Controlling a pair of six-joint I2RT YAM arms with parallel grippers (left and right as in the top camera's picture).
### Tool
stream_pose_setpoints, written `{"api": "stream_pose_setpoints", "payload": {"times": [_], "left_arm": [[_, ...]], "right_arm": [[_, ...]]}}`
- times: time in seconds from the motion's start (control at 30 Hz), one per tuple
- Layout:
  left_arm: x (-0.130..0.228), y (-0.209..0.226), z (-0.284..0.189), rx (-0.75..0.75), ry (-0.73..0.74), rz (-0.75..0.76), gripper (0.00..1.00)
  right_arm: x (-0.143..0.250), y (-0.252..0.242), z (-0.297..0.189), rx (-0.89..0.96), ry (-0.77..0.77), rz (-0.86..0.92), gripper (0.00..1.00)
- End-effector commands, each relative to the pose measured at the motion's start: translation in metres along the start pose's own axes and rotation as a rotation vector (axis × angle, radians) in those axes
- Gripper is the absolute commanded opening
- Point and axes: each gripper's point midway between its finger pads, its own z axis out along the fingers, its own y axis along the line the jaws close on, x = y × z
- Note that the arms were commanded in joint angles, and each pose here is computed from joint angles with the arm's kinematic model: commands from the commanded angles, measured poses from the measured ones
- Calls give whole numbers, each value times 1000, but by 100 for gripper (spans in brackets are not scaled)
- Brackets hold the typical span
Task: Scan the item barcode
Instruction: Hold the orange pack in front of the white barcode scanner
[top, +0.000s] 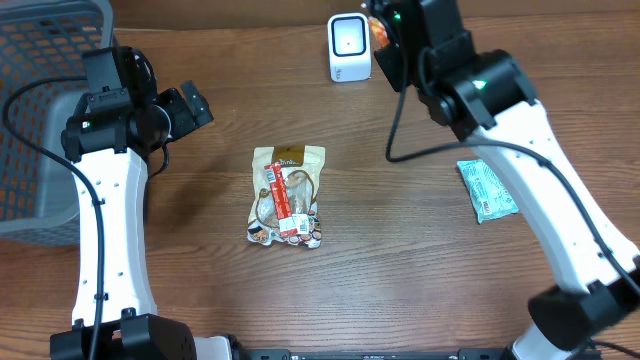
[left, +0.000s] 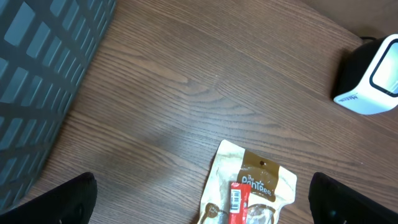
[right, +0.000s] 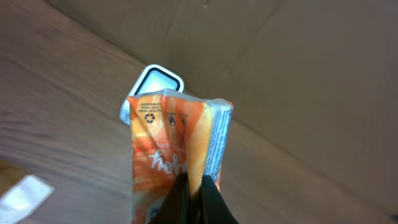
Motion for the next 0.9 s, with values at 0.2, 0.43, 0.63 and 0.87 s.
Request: {"api": "stream_pose_setpoints", "payload": {"times": [0.2, 0.43, 0.63, 0.87], "left_arm": [[-7, -1, -12, 6, -36, 14, 100], [-7, -1, -12, 6, -36, 14, 100], [-7, -1, -12, 6, -36, 14, 100], [-7, -1, -12, 6, -36, 14, 100]], "right_arm": [[-8, 18, 87, 60, -44, -233, 4], [-8, 29, 150, 148, -91, -311, 4], [0, 38, 189, 226, -102, -398, 4], [-2, 43, 212, 371, -127, -541, 4]]}}
